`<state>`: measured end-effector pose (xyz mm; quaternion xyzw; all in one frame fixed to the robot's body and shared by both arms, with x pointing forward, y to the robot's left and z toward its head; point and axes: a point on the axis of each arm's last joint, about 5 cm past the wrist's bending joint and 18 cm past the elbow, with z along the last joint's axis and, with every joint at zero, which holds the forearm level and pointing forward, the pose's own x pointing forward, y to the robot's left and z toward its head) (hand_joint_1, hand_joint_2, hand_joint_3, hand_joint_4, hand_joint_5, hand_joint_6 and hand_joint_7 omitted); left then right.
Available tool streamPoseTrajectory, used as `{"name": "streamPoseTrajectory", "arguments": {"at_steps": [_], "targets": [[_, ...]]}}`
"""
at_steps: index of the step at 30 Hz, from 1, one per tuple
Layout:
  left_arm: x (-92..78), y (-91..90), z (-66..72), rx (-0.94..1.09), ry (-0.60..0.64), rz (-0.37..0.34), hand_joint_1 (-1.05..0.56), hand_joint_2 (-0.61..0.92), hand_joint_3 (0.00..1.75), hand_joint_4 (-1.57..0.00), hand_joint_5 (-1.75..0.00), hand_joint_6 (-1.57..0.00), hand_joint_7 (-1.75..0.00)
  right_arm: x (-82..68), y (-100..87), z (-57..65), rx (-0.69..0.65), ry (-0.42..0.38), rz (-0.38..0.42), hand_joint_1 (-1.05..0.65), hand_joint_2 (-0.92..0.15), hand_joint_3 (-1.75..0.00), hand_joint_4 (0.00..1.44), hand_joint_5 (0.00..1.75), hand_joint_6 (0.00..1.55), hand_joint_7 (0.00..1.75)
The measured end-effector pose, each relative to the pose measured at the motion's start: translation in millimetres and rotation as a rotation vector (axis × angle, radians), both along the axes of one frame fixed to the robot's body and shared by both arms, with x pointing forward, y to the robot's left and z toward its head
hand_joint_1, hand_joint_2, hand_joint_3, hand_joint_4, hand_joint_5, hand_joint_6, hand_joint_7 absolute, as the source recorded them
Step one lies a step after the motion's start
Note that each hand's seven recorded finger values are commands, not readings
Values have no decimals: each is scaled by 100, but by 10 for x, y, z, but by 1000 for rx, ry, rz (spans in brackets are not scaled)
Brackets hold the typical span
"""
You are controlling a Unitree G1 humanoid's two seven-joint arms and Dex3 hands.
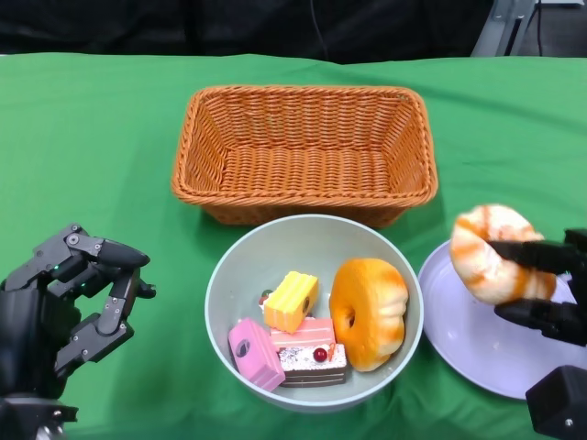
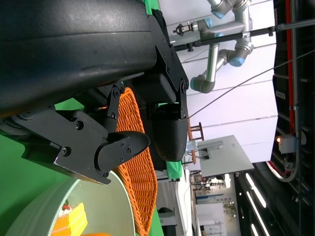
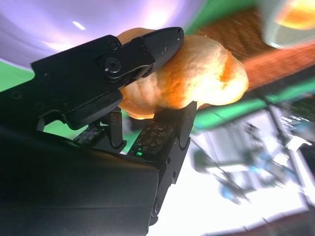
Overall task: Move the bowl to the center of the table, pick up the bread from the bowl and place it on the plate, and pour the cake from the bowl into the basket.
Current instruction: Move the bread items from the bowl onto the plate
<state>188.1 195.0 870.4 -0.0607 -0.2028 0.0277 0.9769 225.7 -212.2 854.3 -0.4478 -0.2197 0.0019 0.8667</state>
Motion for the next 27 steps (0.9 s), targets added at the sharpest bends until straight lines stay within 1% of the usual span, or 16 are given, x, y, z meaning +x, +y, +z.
{"name": "streamPoseTrajectory", "arguments": {"at_steps": [4, 9, 13, 16, 17, 19, 26, 27], "targets": [[2, -2, -4, -2, 10, -2, -6, 76, 71, -72, -151, -82, -107, 7, 0, -1, 20, 13, -20, -6, -82, 0, 84, 136, 125, 7], [2, 0, -5, -4, 11, 1, -6, 77, 70, -72, -151, -82, -107, 14, 11, -1, 23, 27, -16, -6, -83, 0, 83, 135, 124, 5], [2, 0, -4, -4, 11, 0, -6, 77, 70, -72, -151, -83, -107, 30, 0, -50, -9, 154, -30, -8, -86, -1, 81, 130, 121, 3], [2, -1, -4, -4, 11, 0, -6, 77, 70, -72, -151, -82, -107, 41, 13, -79, -26, 212, -32, -8, -86, -1, 82, 127, 121, 2], [2, -1, -4, -4, 11, 0, -6, 77, 70, -72, -151, -82, -107, 49, 26, -81, -25, 215, -29, -8, -86, 0, 83, 123, 122, 2], [2, -1, -4, -4, 11, 0, -6, 77, 70, -71, -151, -82, -107, 72, 62, -78, -21, 215, -21, -9, -86, 0, 85, 120, 122, 2], [2, 5, -8, -2, 13, 1, -5, 77, 70, -71, -150, -83, -106, 142, 107, -88, -38, 234, -21, -11, -87, 0, 84, 116, 121, 1], [1, 5, -9, -2, 14, 1, -5, 77, 70, -71, -150, -83, -106, 149, 107, -88, -43, 237, -24, -12, -86, 0, 83, 120, 121, 1]]}}
